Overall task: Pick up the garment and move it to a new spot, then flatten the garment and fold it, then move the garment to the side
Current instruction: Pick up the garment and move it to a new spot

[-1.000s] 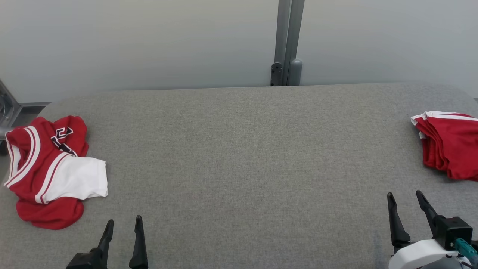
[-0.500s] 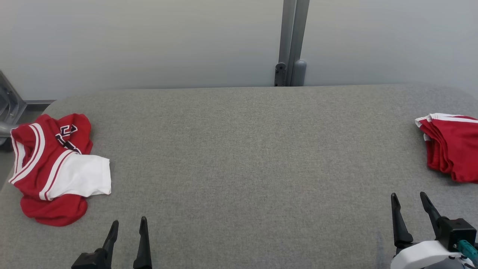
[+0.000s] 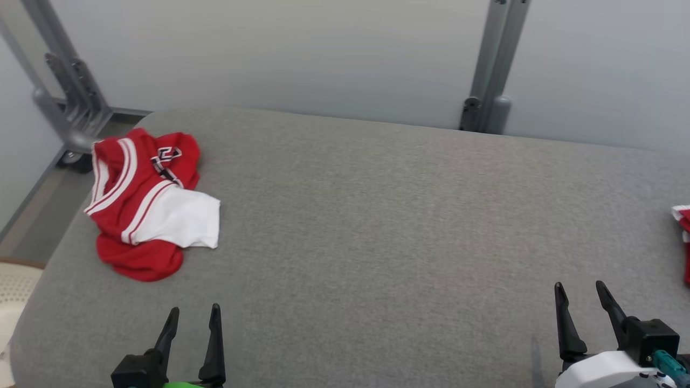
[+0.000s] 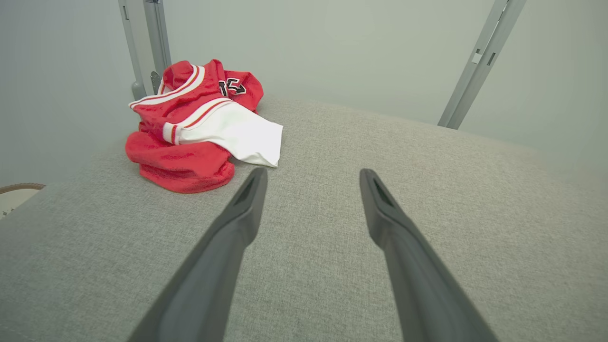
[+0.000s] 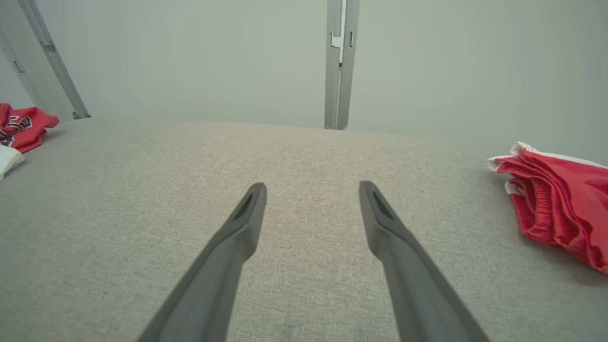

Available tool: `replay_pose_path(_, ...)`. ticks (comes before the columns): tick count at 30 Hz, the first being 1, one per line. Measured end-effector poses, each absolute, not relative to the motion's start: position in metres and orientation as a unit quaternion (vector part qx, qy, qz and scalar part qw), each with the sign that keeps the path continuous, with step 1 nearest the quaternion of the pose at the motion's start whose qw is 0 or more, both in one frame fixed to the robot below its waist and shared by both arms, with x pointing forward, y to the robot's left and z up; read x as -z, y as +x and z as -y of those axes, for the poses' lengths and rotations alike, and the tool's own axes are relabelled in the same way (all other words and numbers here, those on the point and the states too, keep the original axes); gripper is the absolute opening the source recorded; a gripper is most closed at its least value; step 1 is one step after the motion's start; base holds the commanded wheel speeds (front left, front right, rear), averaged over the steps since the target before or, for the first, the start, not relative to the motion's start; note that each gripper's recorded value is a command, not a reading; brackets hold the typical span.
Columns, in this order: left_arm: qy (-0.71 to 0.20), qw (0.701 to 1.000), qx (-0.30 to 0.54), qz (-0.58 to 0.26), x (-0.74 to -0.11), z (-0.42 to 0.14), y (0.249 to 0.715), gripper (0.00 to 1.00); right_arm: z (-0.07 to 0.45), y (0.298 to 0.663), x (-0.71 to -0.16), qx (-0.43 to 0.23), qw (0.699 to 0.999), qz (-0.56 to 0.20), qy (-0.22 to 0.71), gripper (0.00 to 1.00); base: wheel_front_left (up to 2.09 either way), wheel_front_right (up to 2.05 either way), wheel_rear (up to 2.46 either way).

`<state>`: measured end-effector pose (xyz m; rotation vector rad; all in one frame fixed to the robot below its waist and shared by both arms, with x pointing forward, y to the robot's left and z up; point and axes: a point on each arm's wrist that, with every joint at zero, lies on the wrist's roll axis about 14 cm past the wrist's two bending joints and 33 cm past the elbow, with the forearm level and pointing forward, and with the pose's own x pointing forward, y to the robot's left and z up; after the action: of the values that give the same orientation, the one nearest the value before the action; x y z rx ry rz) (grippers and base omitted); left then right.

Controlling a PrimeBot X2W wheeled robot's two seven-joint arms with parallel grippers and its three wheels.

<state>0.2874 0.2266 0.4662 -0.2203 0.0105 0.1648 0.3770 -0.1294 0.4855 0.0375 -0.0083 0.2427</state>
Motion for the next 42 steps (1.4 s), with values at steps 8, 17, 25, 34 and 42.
replay_pose_path(8,-0.106,0.976,-0.188,0.004,-0.464,-0.282,0.238,1.00,0.052,0.401,-0.496,-0.225,0.974,0.017,0.019,1.00,0.00,0.00,0.00)
replay_pose_path(17,-0.122,0.966,-0.228,0.004,-0.462,-0.301,0.226,1.00,0.021,0.414,-0.486,-0.272,0.962,0.005,0.013,1.00,0.00,0.00,0.00)
replay_pose_path(25,-0.164,0.962,-0.215,-0.038,-0.470,-0.326,0.301,1.00,0.020,0.459,-0.494,-0.282,0.959,0.036,-0.005,1.00,0.00,0.00,0.00)
replay_pose_path(34,-0.203,0.941,-0.228,-0.146,-0.453,-0.364,0.398,1.00,0.029,0.510,-0.455,-0.274,0.962,0.023,-0.005,1.00,0.00,0.00,0.00)
replay_pose_path(42,-0.227,0.892,-0.295,-0.256,-0.372,-0.387,0.425,1.00,0.052,0.525,-0.388,-0.254,0.967,-0.032,0.001,1.00,0.00,0.00,0.00)
